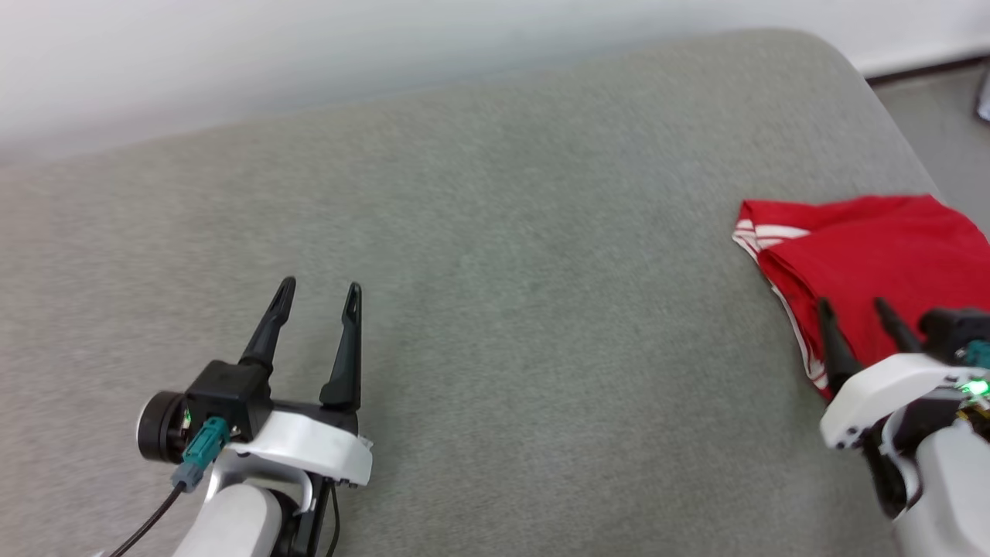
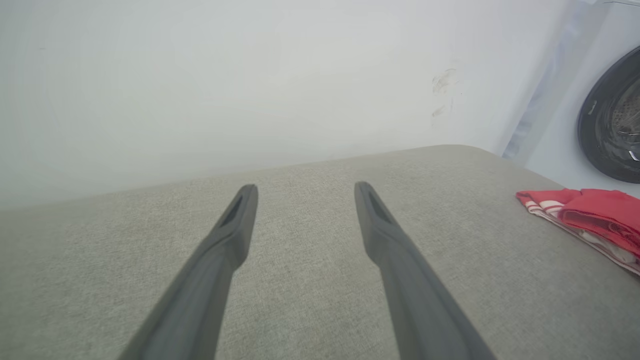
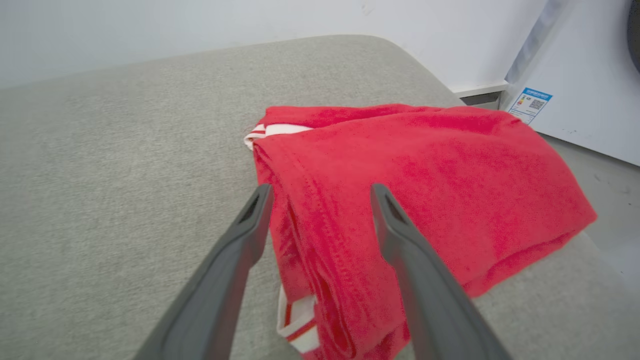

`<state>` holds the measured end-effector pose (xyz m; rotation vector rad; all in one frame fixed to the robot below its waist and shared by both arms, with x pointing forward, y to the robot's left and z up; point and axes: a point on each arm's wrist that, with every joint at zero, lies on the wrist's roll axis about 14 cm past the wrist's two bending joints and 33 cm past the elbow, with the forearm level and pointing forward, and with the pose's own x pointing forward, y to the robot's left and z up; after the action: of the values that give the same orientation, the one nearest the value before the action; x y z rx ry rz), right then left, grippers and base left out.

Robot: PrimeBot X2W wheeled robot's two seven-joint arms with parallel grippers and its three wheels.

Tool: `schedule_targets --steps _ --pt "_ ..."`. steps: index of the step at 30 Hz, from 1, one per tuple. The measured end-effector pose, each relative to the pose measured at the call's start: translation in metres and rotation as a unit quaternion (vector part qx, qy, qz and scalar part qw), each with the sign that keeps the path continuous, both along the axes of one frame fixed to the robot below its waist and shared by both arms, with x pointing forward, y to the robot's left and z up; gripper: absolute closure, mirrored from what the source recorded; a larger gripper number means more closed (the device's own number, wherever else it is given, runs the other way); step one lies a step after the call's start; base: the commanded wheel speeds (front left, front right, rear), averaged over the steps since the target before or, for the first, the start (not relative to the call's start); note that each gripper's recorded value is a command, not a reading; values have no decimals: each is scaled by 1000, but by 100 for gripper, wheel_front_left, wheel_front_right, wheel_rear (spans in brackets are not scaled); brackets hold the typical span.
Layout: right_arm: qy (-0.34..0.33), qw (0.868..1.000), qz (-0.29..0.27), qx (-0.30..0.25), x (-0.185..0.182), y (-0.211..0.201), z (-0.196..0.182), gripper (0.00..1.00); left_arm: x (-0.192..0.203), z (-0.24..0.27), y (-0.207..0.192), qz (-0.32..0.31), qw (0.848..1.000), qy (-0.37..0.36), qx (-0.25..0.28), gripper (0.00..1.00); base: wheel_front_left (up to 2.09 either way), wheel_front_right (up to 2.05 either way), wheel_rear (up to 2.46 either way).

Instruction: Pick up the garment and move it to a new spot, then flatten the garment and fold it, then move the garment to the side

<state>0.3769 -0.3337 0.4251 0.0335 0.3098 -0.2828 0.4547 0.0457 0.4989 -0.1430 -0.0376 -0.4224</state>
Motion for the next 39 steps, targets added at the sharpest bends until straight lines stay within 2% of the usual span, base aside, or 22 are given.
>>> schedule_targets --steps 6,13,17,24,39 --pt "-50 996 74 15 12 59 21 0 -19 9 36 50 999 -3 10 0 0 0 0" --pt "-129 982 137 19 21 114 63 0 -42 13 92 134 991 -2 18 0 0 0 0" --pt "-150 975 163 17 14 138 80 0 -57 19 119 174 984 -8 24 0 0 0 0" --pt "-172 969 175 16 -8 152 103 0 -85 20 149 210 977 -9 41 0 0 0 0" --pt "-163 972 166 13 -31 149 105 0 -96 10 139 193 980 6 40 0 0 0 0"
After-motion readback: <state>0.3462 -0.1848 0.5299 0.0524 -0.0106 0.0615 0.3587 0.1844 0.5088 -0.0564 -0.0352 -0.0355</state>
